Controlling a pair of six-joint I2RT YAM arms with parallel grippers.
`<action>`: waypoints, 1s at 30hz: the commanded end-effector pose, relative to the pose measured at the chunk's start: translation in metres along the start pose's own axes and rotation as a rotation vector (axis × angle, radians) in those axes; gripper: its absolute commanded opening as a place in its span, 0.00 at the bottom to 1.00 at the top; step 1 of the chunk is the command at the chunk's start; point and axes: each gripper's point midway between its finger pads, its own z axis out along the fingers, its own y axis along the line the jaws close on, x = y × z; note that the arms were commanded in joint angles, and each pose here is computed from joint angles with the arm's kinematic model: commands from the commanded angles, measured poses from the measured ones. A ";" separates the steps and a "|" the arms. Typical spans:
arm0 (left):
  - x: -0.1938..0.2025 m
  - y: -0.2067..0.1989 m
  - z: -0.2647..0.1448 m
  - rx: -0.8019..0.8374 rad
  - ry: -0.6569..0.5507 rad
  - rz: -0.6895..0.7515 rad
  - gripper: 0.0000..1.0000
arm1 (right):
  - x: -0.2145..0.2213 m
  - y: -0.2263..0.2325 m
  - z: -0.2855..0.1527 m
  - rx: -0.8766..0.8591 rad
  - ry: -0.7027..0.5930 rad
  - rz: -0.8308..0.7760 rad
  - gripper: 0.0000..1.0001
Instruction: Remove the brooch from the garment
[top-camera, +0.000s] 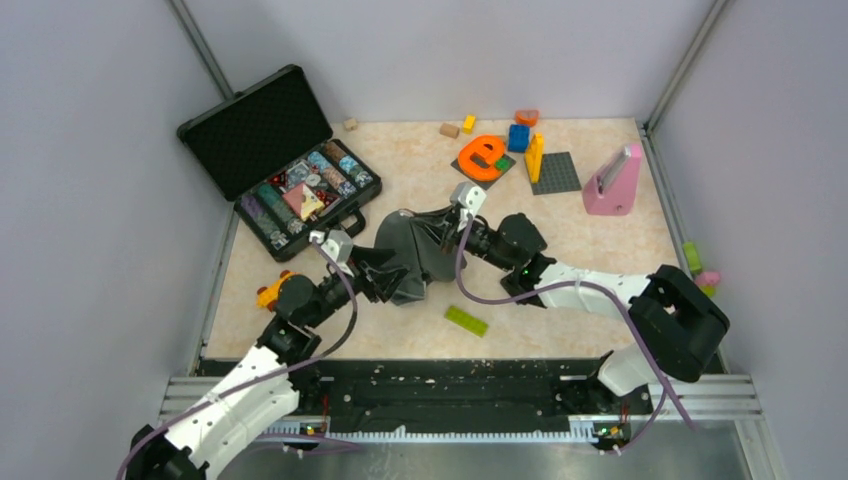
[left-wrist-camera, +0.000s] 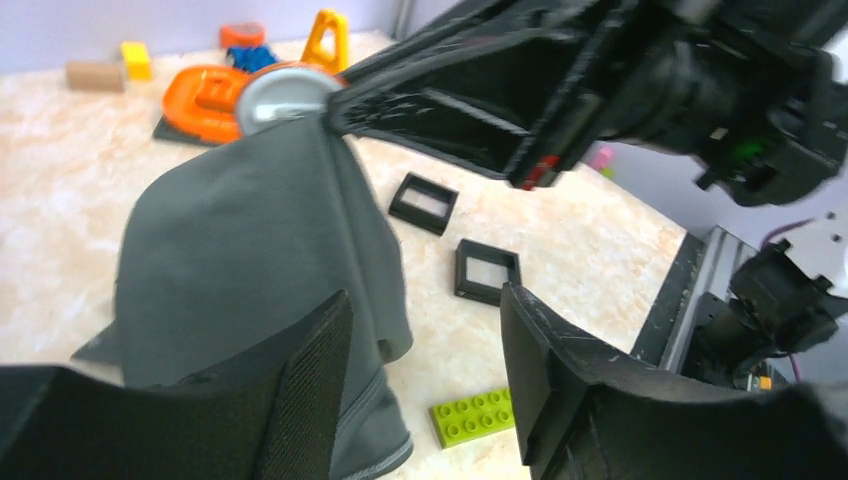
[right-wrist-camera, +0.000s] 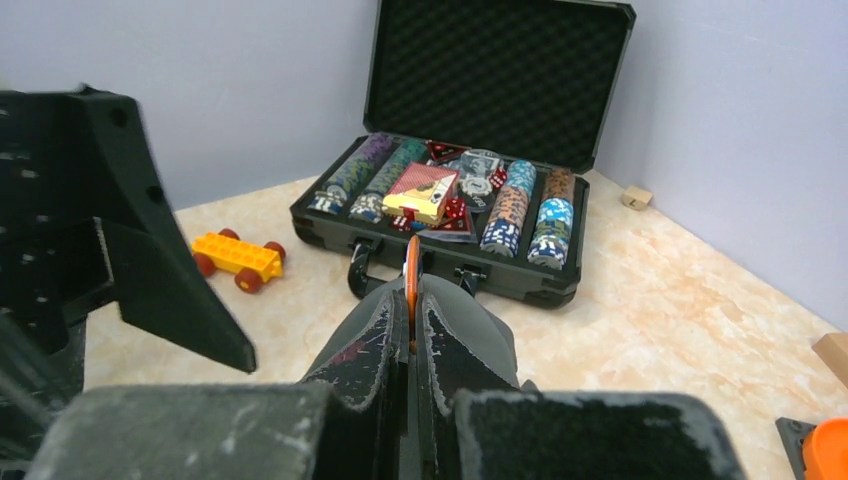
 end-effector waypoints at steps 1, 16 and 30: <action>-0.010 0.015 0.010 -0.068 0.036 -0.170 0.65 | -0.047 0.002 -0.005 0.010 -0.161 0.009 0.00; -0.049 0.032 0.016 -0.031 -0.057 -0.113 0.72 | -0.061 0.014 -0.021 -0.042 -0.196 0.060 0.00; -0.062 0.038 0.021 -0.041 -0.078 -0.025 0.71 | -0.074 0.018 -0.023 -0.066 -0.226 0.069 0.00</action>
